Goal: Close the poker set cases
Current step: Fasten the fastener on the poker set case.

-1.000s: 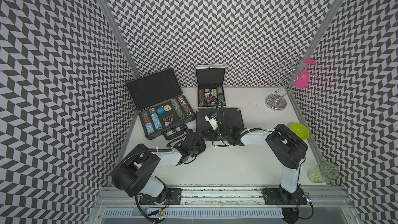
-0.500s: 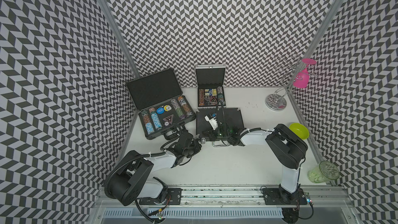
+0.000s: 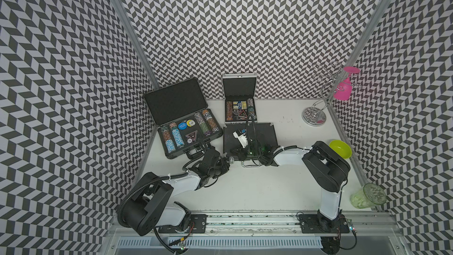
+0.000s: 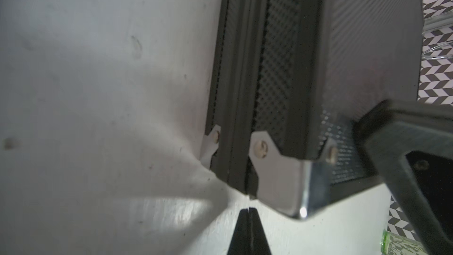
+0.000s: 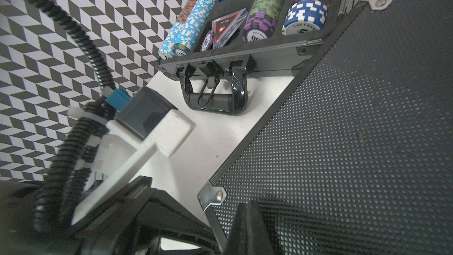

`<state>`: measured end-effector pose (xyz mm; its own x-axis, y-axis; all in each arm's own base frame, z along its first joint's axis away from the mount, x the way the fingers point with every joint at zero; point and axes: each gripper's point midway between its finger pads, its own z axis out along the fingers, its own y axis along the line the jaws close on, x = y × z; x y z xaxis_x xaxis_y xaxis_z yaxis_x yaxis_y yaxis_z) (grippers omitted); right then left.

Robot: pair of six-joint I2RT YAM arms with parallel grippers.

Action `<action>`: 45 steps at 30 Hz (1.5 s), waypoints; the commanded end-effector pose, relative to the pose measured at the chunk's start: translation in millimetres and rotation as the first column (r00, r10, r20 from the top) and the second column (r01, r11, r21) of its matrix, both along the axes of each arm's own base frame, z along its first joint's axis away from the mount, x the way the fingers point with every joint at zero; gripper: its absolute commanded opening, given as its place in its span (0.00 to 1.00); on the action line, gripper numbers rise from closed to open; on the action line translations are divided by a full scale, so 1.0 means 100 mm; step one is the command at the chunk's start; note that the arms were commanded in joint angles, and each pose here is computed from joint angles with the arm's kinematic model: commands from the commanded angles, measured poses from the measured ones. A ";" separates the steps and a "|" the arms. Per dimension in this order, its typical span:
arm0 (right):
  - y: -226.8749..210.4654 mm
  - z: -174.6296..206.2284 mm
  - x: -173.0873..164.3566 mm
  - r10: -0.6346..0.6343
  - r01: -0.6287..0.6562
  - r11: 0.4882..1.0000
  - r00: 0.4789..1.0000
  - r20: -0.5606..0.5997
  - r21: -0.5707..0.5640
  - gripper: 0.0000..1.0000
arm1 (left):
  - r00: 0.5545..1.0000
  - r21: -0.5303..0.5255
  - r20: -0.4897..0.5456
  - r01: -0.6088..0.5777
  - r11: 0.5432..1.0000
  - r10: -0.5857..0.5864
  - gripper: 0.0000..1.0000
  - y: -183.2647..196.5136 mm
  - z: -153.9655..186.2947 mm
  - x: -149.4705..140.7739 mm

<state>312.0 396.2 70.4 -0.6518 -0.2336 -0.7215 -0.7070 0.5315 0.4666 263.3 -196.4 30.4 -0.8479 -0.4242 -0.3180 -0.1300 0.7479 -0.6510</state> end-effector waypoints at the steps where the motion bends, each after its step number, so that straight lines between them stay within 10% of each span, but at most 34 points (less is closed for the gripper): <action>1: -1.01 -1.51 -1.02 -0.132 -0.114 0.873 0.881 -0.454 -0.474 0.01 | 0.998 -0.027 0.061 -0.002 1.000 0.003 0.00 -0.08 0.15 0.17; 45: -1.02 -1.54 -1.08 -0.115 -0.136 0.873 0.876 -0.469 -0.468 0.00 | 0.992 0.056 0.059 -0.116 0.992 0.112 0.00 -0.05 0.01 0.30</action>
<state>311.6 396.1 67.4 -0.6548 -0.2382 -0.7173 -0.7066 0.5299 0.4690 267.3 -220.3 25.2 -0.8638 -0.3994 -0.3070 -0.1398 0.7756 -0.6156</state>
